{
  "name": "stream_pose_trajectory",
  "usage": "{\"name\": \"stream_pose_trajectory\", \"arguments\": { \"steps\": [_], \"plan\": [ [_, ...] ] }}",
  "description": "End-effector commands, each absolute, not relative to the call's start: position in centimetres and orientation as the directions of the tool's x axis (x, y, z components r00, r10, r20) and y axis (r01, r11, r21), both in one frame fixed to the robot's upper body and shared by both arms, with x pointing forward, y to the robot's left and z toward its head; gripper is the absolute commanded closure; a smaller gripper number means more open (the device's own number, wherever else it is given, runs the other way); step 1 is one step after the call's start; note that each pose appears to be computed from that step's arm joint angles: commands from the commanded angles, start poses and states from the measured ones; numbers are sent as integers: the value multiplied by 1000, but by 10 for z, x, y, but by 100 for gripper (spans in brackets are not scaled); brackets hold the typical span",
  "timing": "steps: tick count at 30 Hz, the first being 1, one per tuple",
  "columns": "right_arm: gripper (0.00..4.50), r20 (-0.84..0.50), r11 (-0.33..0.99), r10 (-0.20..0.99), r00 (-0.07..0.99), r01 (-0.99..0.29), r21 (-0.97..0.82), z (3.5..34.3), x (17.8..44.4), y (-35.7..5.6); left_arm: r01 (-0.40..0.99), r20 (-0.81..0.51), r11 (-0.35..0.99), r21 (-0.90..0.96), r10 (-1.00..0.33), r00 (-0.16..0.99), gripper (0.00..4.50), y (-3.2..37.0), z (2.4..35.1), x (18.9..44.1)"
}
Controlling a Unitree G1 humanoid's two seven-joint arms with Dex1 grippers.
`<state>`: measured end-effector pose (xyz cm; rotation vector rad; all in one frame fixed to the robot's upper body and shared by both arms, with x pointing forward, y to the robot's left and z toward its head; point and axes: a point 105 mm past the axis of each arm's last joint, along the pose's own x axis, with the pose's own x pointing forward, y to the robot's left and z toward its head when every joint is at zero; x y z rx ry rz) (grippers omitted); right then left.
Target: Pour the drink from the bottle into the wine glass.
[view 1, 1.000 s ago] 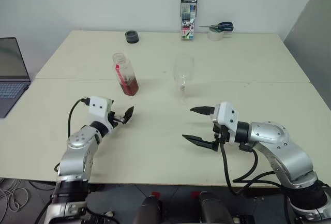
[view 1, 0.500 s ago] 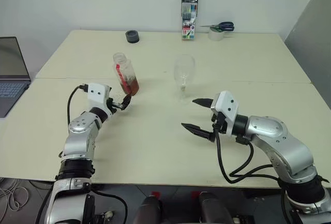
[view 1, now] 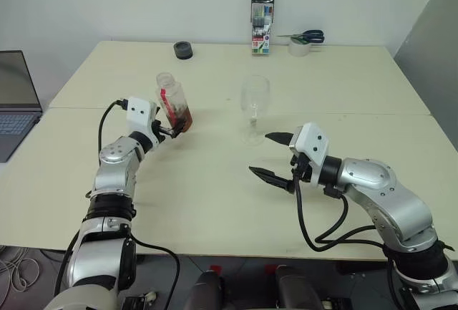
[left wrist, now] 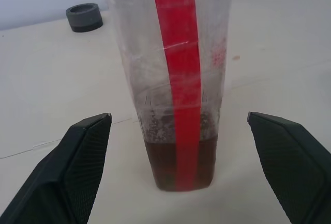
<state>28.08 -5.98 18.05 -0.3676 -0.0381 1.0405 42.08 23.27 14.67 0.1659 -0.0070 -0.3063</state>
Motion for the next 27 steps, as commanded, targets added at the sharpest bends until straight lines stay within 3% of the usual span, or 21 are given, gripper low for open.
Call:
{"name": "stream_pose_trajectory", "arguments": {
  "steps": [1,11,20,23,27],
  "plan": [
    [4,-92,435,862,498,-820,-372,197,276,-54,305,22,929,210,-317,948,0,230,169,430],
    [4,-72,448,859,507,-811,-375,201,276,-53,314,37,933,176,-325,945,0,221,184,449],
    [0,-63,467,846,529,-793,-390,204,277,-55,353,18,924,144,-359,933,259,208,178,454],
    [0,-40,491,835,548,-777,-395,208,277,-57,391,25,902,186,-402,915,269,195,179,451],
    [0,43,551,814,579,-745,-376,226,278,-64,447,76,823,350,-500,863,269,160,205,447]
  ]
}}
